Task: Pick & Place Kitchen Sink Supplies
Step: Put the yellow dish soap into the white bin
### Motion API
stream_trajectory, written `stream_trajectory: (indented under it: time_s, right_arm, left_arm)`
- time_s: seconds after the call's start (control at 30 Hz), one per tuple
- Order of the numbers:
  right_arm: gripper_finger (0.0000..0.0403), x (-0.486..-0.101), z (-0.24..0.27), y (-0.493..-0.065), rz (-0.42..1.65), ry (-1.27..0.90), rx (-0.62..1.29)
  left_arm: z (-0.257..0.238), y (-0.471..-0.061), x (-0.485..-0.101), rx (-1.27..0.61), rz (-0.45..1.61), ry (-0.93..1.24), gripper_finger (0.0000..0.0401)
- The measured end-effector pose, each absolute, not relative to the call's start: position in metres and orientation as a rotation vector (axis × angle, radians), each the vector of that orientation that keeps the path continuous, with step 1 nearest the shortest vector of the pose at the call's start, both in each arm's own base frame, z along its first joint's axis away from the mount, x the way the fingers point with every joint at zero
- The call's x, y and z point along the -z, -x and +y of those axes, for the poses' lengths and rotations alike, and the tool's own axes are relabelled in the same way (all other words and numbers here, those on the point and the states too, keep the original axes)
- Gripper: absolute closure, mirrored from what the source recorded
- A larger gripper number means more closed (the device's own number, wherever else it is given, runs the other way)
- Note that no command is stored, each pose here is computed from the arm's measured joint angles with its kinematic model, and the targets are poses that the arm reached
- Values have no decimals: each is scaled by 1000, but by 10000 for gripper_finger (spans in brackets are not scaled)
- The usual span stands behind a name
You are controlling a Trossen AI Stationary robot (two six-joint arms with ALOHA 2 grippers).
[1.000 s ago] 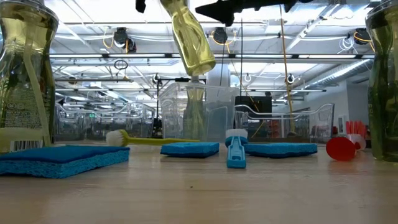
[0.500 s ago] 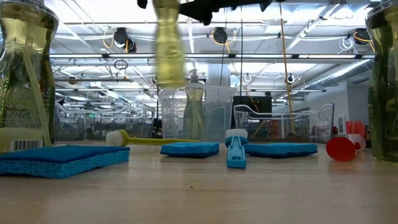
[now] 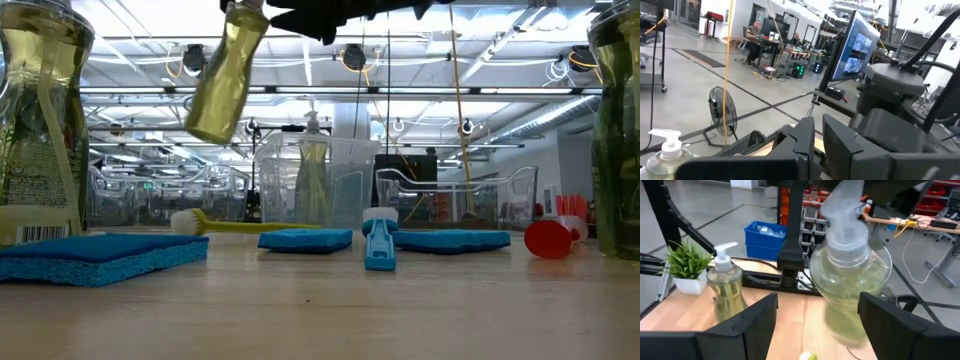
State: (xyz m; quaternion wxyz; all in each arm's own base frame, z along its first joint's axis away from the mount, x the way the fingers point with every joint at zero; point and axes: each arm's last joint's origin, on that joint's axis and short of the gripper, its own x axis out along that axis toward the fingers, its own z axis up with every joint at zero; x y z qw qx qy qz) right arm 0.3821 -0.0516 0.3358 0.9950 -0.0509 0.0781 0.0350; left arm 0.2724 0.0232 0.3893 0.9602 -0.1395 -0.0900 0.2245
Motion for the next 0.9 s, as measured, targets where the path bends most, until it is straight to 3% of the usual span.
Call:
stream_trajectory:
  time_s: [0.5, 0.9]
  right_arm:
    - [93, -337, -57, -382, 157, 131, 111]
    - [93, -346, -50, -387, 29, 193, 56]
  left_arm:
    - [22, -271, -401, -394, -295, 292, 366]
    - [21, -272, -404, -367, -346, 308, 366]
